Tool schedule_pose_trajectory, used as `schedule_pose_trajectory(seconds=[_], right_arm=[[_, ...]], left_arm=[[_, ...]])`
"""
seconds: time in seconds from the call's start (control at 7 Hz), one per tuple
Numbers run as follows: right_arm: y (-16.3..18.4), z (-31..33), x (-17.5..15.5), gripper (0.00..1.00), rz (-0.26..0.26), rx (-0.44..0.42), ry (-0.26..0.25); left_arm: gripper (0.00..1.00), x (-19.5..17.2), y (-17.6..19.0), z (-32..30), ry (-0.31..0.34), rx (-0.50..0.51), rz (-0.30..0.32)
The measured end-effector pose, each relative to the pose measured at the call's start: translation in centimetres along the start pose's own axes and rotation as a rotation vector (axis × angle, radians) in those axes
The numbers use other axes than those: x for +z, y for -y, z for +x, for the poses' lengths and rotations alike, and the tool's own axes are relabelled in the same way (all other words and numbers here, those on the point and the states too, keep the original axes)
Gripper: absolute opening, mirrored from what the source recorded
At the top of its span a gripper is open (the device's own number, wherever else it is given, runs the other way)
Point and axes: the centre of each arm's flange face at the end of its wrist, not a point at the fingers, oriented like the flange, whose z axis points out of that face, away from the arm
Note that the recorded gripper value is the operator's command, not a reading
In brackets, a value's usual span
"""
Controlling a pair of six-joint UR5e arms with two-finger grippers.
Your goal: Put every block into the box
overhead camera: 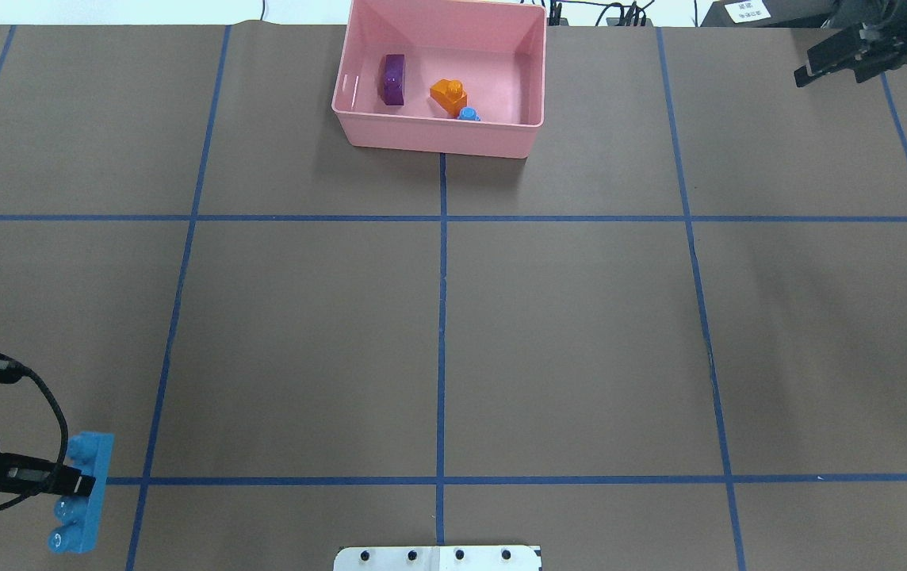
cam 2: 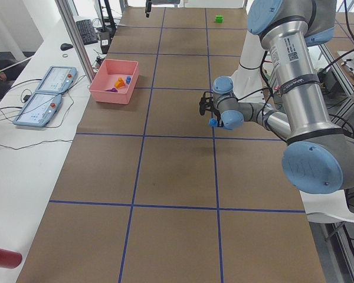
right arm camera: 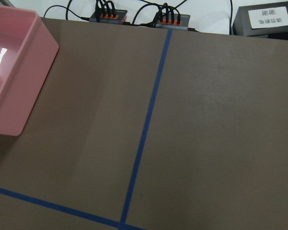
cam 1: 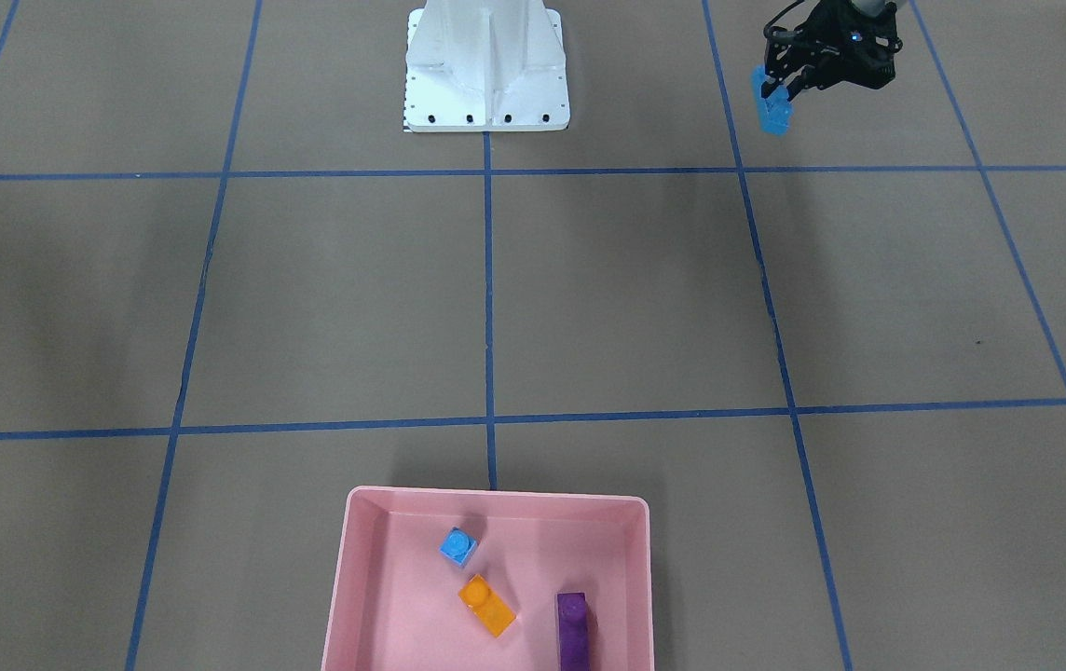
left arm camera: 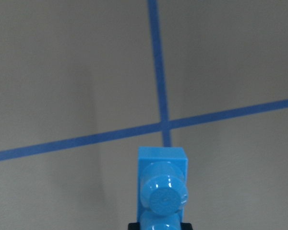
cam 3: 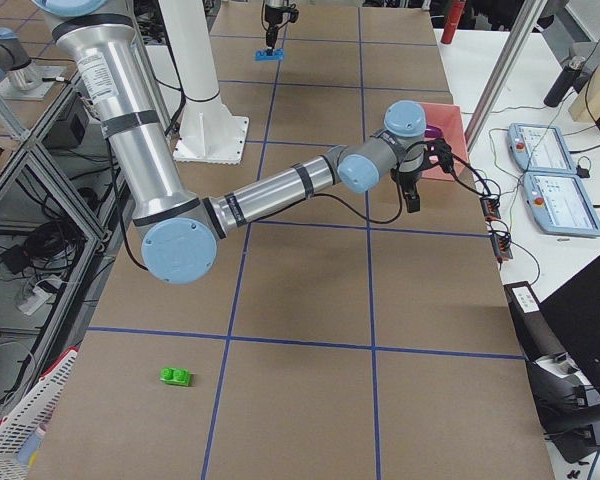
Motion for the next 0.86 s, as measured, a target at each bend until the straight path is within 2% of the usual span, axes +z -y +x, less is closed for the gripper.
schedule_pose_trajectory(seconds=[0.29,0.57,0.86], right_arm=[[-6.2,6.8,1.4,0.99,-0.070,0.043,-0.051],[-14.2,13.4,3.1,1.00,-0.166,0.126,-0.106],[-22.7,19.6,4.2,1.00,-0.253,0.213,-0.214]], left_arm=[[0.00,-2.1,4.2,2.5,-0.090,0.003,0.085],[0.00,-3.2,8.2,4.8,-0.147,-0.014,0.165],[0.00,-2.8,11.8,6.8,-0.182,-0.052,0.210]])
